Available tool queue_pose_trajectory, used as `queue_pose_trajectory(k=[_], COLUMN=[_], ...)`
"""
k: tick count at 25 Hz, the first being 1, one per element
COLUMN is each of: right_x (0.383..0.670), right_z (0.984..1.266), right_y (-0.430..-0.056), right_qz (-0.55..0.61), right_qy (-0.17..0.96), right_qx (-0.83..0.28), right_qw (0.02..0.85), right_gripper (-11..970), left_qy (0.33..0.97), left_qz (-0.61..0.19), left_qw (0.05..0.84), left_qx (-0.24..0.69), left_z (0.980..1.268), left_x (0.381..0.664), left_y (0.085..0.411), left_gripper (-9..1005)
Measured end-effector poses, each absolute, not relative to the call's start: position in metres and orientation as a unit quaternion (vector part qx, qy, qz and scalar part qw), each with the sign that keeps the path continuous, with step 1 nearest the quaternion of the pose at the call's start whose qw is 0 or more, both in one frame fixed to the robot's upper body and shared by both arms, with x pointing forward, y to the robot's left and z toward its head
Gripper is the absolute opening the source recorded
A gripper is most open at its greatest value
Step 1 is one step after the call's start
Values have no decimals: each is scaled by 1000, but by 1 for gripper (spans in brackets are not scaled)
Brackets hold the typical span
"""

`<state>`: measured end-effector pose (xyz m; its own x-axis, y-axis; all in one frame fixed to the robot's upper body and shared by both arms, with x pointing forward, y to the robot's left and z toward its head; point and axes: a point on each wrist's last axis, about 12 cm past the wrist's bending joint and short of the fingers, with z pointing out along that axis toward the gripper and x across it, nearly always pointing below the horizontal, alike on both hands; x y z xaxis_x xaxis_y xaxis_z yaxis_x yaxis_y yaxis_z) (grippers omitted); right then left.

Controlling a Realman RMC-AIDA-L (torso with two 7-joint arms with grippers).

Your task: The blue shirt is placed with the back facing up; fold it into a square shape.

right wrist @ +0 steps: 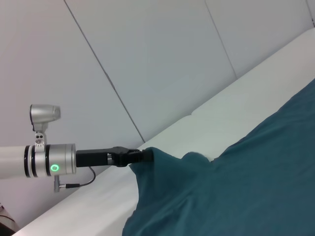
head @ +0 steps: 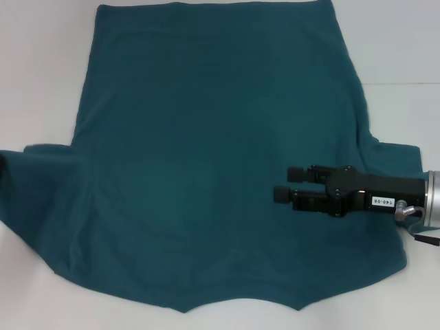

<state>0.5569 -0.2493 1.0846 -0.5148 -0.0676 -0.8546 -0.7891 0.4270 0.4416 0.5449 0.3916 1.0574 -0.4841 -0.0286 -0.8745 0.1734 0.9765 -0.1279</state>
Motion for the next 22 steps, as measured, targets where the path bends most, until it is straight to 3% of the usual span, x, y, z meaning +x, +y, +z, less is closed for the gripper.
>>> queue_pose_trajectory(k=[10, 18, 22], right_x=[554, 553, 552], right_z=[1082, 1080, 1080], right_y=[-249, -250, -250], right_qz=[455, 454, 453], right_qy=[745, 745, 746], right_qx=[-284, -288, -289], right_qw=[396, 394, 393], right_gripper=[775, 776, 776], left_qy=[856, 814, 792], left_qz=[-128, -292, -368], left_qw=[497, 483, 471], left_qx=[65, 136, 123], left_z=[1064, 1098, 1092], left_x=[548, 542, 549], left_y=[378, 334, 308], left_gripper=[1, 3, 7])
